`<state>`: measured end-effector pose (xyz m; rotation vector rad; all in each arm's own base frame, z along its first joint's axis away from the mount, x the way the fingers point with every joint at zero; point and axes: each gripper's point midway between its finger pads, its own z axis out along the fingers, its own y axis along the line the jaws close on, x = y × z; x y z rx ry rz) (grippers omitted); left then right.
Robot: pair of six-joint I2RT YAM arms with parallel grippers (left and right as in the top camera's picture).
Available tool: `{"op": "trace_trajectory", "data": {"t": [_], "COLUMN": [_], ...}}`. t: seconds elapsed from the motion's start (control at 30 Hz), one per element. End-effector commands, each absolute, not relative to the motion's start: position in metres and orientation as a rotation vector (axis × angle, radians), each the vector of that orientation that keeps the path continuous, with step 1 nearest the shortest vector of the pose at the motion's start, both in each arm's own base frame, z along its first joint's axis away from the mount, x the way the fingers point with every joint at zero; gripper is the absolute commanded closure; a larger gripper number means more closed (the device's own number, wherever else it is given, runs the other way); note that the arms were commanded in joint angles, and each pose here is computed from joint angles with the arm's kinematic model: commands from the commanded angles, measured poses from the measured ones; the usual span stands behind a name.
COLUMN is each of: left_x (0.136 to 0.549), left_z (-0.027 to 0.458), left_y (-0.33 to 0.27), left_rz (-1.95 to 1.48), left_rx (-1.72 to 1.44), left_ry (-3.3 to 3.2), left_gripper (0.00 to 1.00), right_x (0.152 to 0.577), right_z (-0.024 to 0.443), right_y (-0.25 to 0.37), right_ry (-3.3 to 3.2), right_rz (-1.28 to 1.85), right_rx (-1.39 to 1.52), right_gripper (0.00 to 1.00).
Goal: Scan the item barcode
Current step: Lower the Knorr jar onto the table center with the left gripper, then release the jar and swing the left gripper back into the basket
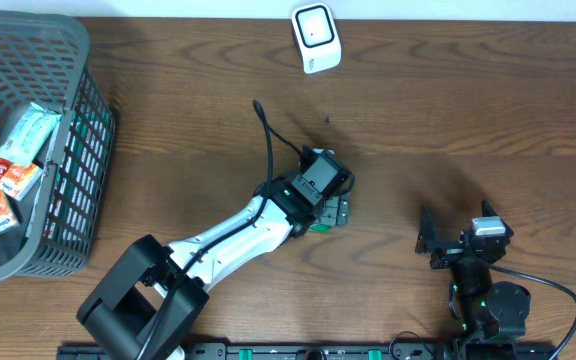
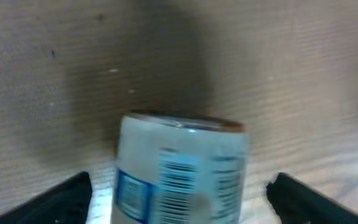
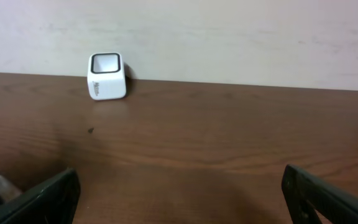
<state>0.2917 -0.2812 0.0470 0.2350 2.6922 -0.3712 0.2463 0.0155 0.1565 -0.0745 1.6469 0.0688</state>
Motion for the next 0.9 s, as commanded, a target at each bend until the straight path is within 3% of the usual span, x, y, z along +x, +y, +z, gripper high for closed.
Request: {"op": "trace_trajectory", "data": {"t": [0.0,0.2,0.5,0.87], "left_x": [0.299,0.313,0.324,0.339], "left_z": [0.054,0.089,0.189,0.324], "left_y": [-0.281,-0.285,-0.258,-0.081], "left_rz": [-0.355,-0.362,-0.353,-0.007], "left_rx": [0.212,0.255,0.278,-0.083], "left_ry": [2.659,2.565,2.421,2.459], "left_gripper": [0.01,0.01,0.01,0.02], "right_x": [0.246,0.246,0.246,0.246], "right_z": [0.155,0.155,0.155,0.155], "right_y": [0.014,0.014,0.014,0.014], "right_ry": [1.652,1.652,1.652,1.652], "right_rz": [0.073,0.073,0.073,0.073], "right_rx": [-0.057,-0.057,-0.057,-0.057], "right_gripper": [0.01,0.01,0.01,0.01]}}
